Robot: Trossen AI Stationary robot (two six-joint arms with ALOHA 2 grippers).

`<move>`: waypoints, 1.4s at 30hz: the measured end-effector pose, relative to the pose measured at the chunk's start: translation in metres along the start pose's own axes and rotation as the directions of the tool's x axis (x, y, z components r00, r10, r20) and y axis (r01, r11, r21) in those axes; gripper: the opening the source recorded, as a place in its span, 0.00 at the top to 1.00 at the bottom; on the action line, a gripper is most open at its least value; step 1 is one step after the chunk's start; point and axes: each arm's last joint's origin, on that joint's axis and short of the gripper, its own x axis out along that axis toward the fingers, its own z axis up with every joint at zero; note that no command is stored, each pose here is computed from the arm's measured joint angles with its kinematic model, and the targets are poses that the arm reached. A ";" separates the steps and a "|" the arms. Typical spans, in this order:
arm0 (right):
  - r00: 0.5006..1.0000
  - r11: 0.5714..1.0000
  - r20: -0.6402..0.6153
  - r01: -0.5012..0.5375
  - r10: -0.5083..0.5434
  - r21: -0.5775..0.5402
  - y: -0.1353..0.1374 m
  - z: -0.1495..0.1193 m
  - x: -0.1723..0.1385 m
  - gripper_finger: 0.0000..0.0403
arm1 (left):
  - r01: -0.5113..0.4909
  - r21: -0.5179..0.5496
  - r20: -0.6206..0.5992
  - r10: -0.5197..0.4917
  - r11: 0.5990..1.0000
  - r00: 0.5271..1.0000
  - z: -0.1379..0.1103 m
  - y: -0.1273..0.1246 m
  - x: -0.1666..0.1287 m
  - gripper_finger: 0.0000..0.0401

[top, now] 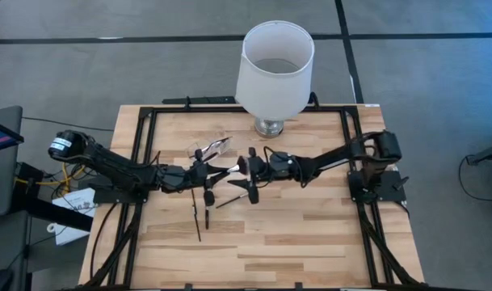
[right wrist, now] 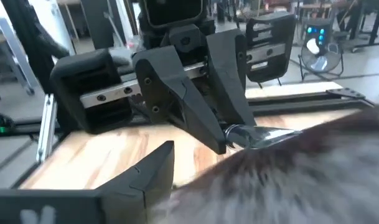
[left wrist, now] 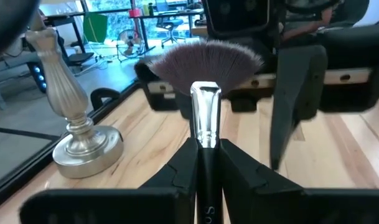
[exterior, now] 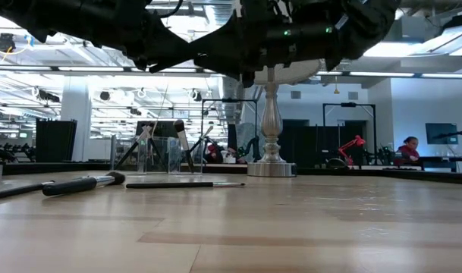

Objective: Put items in baskets/containers
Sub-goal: Put the black highlighter brush into the transparent organizer

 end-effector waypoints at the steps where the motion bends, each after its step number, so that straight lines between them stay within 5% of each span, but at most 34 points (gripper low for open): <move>1: 1.000 1.000 -0.007 0.001 -0.001 -0.002 0.000 0.004 -0.003 0.57 | 0.000 -0.001 0.001 0.000 1.000 1.000 0.000 0.000 0.000 0.88; 14: 0.985 0.995 -0.143 0.089 -0.095 -0.048 0.006 0.061 -0.064 0.60 | -0.018 0.008 -0.017 0.018 1.000 1.000 -0.003 0.001 0.000 0.88; 20: 0.996 0.986 -0.006 0.083 -0.085 -0.145 0.030 0.106 -0.124 0.67 | -0.013 0.002 -0.007 0.013 1.000 1.000 -0.002 0.001 0.000 0.88; 25: 0.976 0.963 0.086 0.213 -0.202 -0.164 0.037 0.062 -0.133 0.72 | -0.009 -0.013 0.019 0.009 1.000 1.000 0.002 0.001 -0.001 0.88; 30: 0.943 0.938 0.101 0.295 -0.317 0.181 0.023 0.008 -0.121 0.76 | -0.009 -0.033 0.056 0.011 0.999 0.998 0.008 0.003 -0.003 0.88; 33: 0.935 0.915 0.114 0.294 -0.335 0.275 0.015 -0.013 -0.106 0.76 | -0.008 -0.036 0.063 0.011 0.999 0.998 0.008 0.003 -0.003 0.88; 42: 0.930 0.989 0.352 0.068 -0.110 0.129 0.005 -0.029 -0.057 0.68 | -0.010 -0.028 0.087 0.012 1.000 0.996 0.011 0.003 -0.003 0.88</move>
